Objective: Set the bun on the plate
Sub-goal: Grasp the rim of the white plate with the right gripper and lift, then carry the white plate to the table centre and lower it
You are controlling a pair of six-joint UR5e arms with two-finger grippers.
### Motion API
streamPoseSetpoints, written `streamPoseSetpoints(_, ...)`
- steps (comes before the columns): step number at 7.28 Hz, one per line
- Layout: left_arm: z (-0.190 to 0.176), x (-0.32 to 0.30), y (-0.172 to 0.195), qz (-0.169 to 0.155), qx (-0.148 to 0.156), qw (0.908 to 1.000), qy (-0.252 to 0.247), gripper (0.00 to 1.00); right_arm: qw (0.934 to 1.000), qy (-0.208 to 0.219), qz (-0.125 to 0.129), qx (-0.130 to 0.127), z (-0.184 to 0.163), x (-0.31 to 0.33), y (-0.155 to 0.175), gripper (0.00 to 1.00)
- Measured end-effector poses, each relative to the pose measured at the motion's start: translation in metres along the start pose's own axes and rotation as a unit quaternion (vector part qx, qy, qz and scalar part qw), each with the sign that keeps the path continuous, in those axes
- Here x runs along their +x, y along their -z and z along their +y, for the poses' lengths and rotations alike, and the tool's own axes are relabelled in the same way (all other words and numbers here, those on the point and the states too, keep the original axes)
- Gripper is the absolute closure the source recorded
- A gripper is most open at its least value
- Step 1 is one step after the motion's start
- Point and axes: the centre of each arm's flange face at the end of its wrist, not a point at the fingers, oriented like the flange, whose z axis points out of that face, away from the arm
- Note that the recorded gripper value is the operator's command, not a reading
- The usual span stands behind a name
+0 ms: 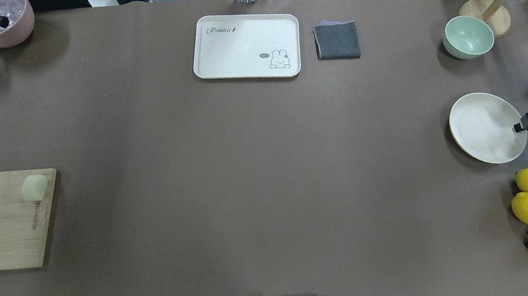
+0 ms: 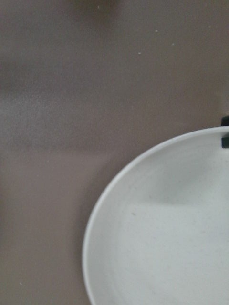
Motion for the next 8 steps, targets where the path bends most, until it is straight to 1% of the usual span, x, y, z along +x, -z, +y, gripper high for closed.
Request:
streamPoseSetpoints(1, 0.000, 0.000, 0.000, 0.000, 0.000, 1.0000, 0.000, 0.02, 1.0000, -0.004, -0.002, 0.003, -0.002, -0.001, 0.002, 1.00)
streamPoseSetpoints(2, -0.001, 0.002, 0.001, 0.000, 0.002, 1.0000, -0.001, 0.02, 0.9998, -0.012, -0.010, 0.014, -0.010, -0.006, 0.012, 1.00)
streamPoseSetpoints(3, -0.003, 0.003, 0.003, 0.001, 0.003, 1.0000, -0.003, 0.02, 0.9991, -0.021, -0.027, 0.025, -0.023, -0.013, 0.026, 1.00)
streamPoseSetpoints(4, -0.007, 0.007, 0.005, 0.001, 0.006, 1.0000, -0.005, 0.02, 0.9976, -0.031, -0.051, 0.034, -0.040, -0.027, 0.043, 1.00)
streamPoseSetpoints(6, -0.015, 0.017, 0.009, 0.006, 0.012, 0.9998, -0.014, 0.02, 0.9931, -0.052, -0.088, 0.058, -0.074, -0.077, 0.074, 1.00)
streamPoseSetpoints(7, -0.017, 0.029, 0.005, 0.018, 0.011, 0.9997, -0.011, 0.02, 0.9906, -0.062, -0.103, 0.065, -0.086, -0.116, 0.080, 1.00)
streamPoseSetpoints(8, -0.018, 0.053, -0.007, 0.039, 0.013, 0.9991, 0.007, 0.02, 0.9888, -0.066, -0.112, 0.072, -0.090, -0.164, 0.077, 1.00)
